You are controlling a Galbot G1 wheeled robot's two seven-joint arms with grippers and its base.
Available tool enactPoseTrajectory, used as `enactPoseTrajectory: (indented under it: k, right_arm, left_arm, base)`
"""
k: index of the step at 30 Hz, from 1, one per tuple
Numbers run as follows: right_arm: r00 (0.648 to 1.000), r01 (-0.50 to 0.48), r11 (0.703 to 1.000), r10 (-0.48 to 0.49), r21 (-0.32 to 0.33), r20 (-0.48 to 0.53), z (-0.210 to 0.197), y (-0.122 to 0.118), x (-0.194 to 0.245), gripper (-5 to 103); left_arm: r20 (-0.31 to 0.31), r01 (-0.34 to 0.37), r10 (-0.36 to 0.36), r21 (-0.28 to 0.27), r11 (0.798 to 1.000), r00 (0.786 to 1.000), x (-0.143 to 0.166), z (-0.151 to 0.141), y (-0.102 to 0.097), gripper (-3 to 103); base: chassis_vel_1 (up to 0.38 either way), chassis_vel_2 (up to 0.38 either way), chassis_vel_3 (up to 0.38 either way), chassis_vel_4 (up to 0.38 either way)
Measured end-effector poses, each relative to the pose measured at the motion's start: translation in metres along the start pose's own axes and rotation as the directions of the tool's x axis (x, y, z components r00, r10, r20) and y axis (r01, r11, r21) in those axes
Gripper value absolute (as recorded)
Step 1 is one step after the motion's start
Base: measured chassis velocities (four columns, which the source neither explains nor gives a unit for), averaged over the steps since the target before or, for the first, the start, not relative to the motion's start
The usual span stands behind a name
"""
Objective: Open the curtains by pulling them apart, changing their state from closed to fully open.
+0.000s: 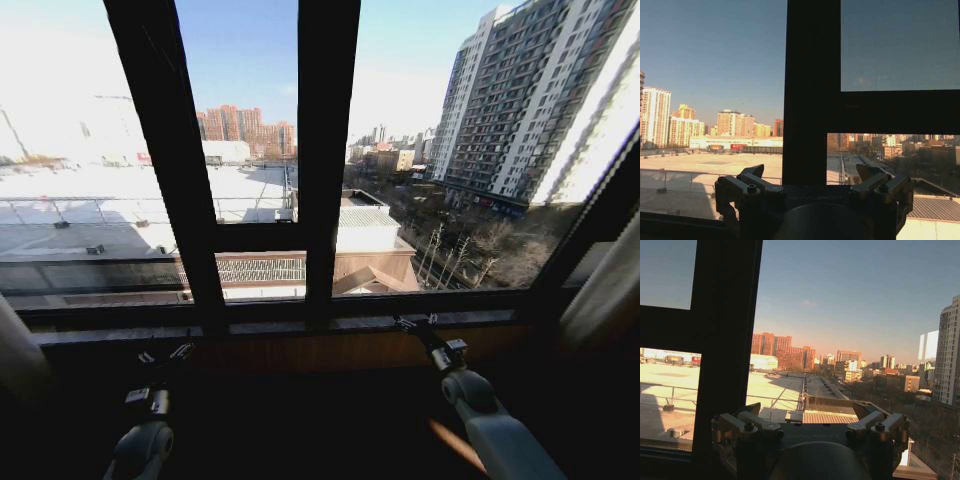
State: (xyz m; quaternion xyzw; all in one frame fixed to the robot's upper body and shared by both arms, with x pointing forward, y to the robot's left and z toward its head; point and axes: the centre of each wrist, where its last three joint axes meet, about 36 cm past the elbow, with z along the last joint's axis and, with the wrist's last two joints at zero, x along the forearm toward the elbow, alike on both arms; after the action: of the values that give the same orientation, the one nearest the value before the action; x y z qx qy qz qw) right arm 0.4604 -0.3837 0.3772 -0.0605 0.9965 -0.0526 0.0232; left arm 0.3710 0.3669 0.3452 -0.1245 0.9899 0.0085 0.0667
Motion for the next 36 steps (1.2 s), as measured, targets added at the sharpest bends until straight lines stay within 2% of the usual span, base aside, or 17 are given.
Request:
enactPoseTrajectory:
  k: [8,24,31,36]
  right_arm:
    - [1.0,0.0,1.0,0.0,0.0,0.0,-0.0001,-0.0001,0.0,100]
    - [1.0,0.0,1.0,0.0,0.0,0.0,-0.0001,-0.0001,0.0,100]
    - [1.0,0.0,1.0,0.0,0.0,0.0,-0.0001,-0.0001,0.0,100]
    - [1.0,0.0,1.0,0.0,0.0,0.0,-0.0001,-0.0001,0.0,100]
  left_arm:
    - [0.0,-0.001,0.001,0.001,1.0,1.0,0.0001,0.0001,-0.0003,100]
    - [0.0,-0.001,0.001,0.0,1.0,1.0,0.0,0.0001,-0.0002,100]
    - [0.0,-0.002,0.002,0.0,1.0,1.0,0.0,0.0001,-0.0002,100]
    - [0.0,-0.002,0.002,0.0,1.0,1.0,0.0001,0.0001,-0.0002,100]
  base:
    - [-0.108,-0.125,0.12,0.119]
    - [-0.013,-0.018,0.008,0.019]
    - [-0.003,-0.162,0.002,0.21]
    - [0.014,-0.396,-0.017,0.395]
